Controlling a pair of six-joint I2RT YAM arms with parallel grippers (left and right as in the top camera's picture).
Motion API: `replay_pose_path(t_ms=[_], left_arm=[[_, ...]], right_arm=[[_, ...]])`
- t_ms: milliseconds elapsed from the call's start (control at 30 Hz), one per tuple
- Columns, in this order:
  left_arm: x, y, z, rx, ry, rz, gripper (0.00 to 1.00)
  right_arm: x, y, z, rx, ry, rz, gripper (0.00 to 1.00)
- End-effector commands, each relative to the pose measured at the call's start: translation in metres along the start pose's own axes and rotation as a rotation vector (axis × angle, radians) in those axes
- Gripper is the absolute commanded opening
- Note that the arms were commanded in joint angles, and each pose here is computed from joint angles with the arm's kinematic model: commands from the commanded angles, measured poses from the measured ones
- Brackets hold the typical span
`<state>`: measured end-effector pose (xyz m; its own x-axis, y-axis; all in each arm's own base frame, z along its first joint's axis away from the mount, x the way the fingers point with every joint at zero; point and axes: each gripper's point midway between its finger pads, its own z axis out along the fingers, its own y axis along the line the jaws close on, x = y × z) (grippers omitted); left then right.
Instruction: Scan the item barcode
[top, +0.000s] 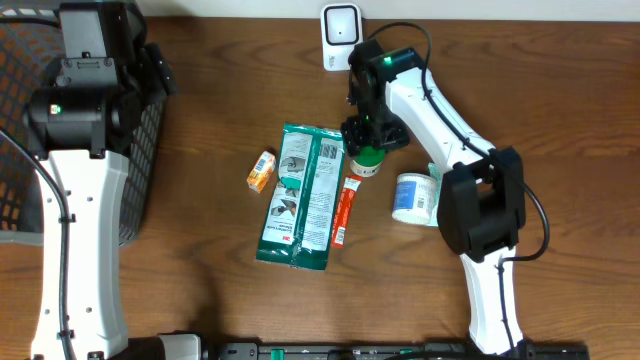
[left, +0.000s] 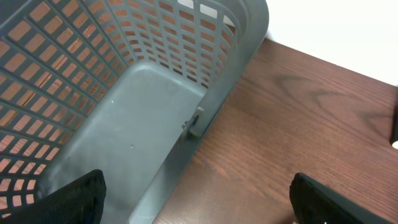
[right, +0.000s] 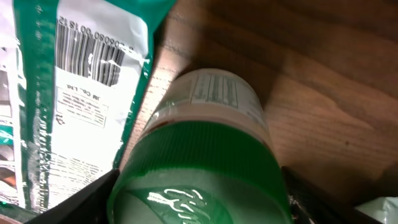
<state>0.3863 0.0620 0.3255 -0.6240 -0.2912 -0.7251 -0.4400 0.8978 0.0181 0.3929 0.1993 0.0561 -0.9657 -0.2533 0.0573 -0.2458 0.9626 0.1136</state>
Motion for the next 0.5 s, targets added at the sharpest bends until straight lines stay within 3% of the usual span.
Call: replay_pose_path(t_ms=[0,267,467], left_arm=[[-0.003,0.004,-0.001,-0.017,-0.011,-0.007,0.9],[-0.003,0.004,-0.001,-0.017,-0.011,-0.007,0.9],[-0.003,0.004,-0.001,-0.017,-0.011,-0.007,0.9]], right_arm=[[-0.002,0.0,-0.003,0.05,-0.013,-0.032,0.71],[-0.011,-0.009,-0.004,0.126,-0.051,-0.134,0.63],[-0.025,-0.011,-0.006,0.223,-0.094,-0.333,0.69]])
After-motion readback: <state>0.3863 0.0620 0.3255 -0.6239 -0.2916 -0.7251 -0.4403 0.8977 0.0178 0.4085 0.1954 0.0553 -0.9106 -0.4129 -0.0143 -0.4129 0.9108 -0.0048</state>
